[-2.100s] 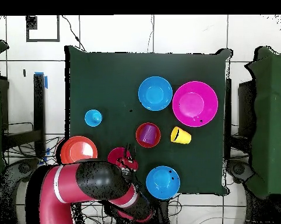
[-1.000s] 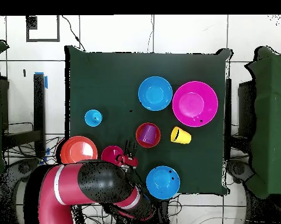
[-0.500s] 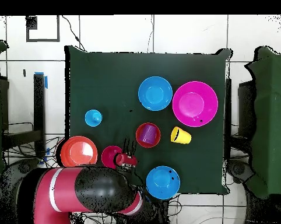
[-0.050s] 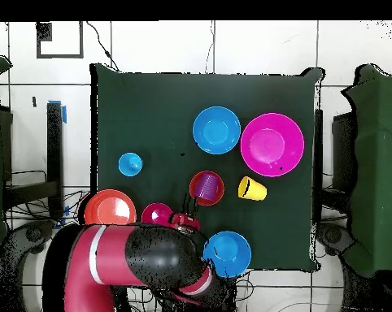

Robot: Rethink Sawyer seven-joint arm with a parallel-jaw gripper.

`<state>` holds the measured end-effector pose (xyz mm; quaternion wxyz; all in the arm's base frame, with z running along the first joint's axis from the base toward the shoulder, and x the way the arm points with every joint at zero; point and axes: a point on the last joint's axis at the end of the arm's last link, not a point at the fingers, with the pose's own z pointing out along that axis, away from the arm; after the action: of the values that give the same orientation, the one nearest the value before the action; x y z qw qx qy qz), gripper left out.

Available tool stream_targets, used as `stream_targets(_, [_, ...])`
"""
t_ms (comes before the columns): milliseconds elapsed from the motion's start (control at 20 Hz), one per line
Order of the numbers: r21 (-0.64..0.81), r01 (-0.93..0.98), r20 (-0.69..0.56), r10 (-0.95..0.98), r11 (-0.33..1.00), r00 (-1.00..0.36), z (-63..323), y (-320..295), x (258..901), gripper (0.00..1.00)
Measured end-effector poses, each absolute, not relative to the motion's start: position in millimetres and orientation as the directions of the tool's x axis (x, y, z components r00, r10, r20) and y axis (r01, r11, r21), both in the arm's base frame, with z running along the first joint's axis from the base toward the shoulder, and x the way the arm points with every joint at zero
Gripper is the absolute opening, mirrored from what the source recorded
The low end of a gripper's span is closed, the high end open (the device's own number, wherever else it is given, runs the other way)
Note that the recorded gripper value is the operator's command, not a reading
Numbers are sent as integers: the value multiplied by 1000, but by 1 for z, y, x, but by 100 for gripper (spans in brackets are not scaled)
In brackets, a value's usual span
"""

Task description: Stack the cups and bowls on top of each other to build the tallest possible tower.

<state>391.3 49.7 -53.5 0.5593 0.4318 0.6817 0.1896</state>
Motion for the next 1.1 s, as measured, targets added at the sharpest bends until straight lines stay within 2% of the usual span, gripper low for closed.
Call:
stream_targets(500, [742,385,-589,808,548,-16,-73,38,388,100])
stream_targets(1100, [744,369,-592,806,557,-22,-73,36,387,100])
